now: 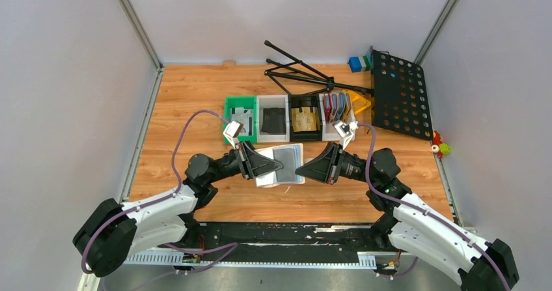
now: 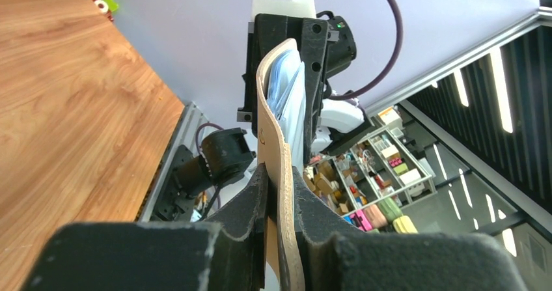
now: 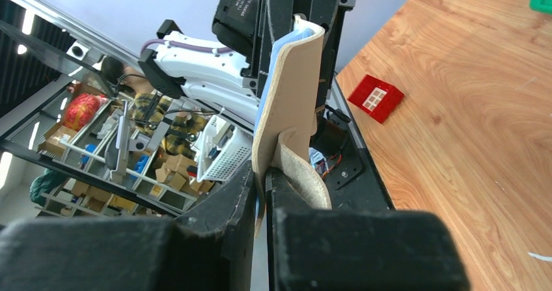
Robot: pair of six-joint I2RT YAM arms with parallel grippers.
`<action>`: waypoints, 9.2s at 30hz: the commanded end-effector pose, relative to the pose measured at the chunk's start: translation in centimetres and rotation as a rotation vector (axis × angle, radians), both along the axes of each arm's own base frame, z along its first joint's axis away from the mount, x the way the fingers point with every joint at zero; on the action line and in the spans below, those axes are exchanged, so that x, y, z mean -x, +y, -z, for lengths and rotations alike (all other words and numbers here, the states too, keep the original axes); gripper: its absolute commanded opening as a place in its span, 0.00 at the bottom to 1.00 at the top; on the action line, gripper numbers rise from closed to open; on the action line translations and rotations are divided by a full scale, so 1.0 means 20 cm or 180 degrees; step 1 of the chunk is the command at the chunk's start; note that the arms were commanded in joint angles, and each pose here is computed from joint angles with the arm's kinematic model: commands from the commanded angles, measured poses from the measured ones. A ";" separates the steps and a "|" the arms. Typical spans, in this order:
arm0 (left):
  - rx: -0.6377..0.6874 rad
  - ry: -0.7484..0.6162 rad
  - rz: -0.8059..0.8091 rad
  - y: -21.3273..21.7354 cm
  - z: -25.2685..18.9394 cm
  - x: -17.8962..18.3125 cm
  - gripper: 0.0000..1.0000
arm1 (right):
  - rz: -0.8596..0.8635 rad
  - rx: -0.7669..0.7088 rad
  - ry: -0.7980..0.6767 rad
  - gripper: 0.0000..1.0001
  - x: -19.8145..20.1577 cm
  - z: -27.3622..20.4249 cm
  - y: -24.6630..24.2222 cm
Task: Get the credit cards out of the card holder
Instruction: Remove the credit card from the card holder.
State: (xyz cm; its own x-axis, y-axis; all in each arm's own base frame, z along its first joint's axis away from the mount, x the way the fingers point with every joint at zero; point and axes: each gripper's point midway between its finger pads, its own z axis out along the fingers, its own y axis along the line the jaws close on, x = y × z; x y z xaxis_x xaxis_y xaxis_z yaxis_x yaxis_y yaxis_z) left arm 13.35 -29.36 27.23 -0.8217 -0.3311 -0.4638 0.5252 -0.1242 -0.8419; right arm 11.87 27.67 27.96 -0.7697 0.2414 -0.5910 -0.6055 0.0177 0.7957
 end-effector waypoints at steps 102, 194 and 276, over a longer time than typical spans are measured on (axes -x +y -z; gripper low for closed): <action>-0.1516 0.0323 -0.0800 -0.14 0.58 -0.32 0.66 | 0.1500 0.3323 0.0020 0.00 -0.35 0.66 0.01; -0.0107 -0.0069 0.0244 0.02 0.16 0.05 0.11 | 0.0181 0.0445 0.0620 0.00 -0.14 0.29 -0.02; 0.0101 -0.0151 0.0195 0.04 0.05 0.07 0.00 | -0.0200 0.0098 0.0203 0.00 -0.05 0.14 0.09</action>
